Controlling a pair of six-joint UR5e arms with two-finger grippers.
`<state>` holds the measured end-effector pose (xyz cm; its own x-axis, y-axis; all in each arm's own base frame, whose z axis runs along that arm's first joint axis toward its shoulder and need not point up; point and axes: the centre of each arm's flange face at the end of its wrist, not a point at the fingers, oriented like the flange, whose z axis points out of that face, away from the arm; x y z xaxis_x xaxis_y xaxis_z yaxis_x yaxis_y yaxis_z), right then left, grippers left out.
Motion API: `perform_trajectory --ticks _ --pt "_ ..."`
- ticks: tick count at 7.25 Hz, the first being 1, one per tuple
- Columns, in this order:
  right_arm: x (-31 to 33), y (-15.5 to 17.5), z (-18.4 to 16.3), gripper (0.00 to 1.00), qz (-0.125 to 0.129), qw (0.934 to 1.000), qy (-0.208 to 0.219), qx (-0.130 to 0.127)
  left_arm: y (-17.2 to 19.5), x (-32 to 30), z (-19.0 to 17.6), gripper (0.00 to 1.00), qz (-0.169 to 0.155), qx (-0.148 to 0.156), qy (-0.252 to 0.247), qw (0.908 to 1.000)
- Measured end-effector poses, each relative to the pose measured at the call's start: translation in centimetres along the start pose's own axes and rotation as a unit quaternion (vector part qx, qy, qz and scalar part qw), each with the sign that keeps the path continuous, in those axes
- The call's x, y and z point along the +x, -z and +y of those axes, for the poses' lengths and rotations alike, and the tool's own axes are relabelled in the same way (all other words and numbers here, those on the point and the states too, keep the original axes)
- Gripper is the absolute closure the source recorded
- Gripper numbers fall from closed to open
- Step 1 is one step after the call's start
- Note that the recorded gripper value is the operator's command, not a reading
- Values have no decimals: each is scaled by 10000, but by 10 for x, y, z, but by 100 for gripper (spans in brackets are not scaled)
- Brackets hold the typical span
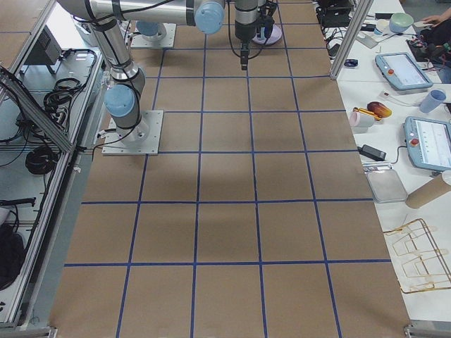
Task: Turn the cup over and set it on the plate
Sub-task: 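Lower the upright mug onto the plate with the left gripper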
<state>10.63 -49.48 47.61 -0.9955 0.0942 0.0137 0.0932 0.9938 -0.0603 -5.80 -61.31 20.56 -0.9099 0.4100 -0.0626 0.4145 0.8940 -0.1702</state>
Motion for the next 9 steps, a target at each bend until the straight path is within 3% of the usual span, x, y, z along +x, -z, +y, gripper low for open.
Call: perform_trajectory --ticks 9 --pt "0 0 0 0 2 10000 0 -2 24 7 -7 0 15 177 296 9994"
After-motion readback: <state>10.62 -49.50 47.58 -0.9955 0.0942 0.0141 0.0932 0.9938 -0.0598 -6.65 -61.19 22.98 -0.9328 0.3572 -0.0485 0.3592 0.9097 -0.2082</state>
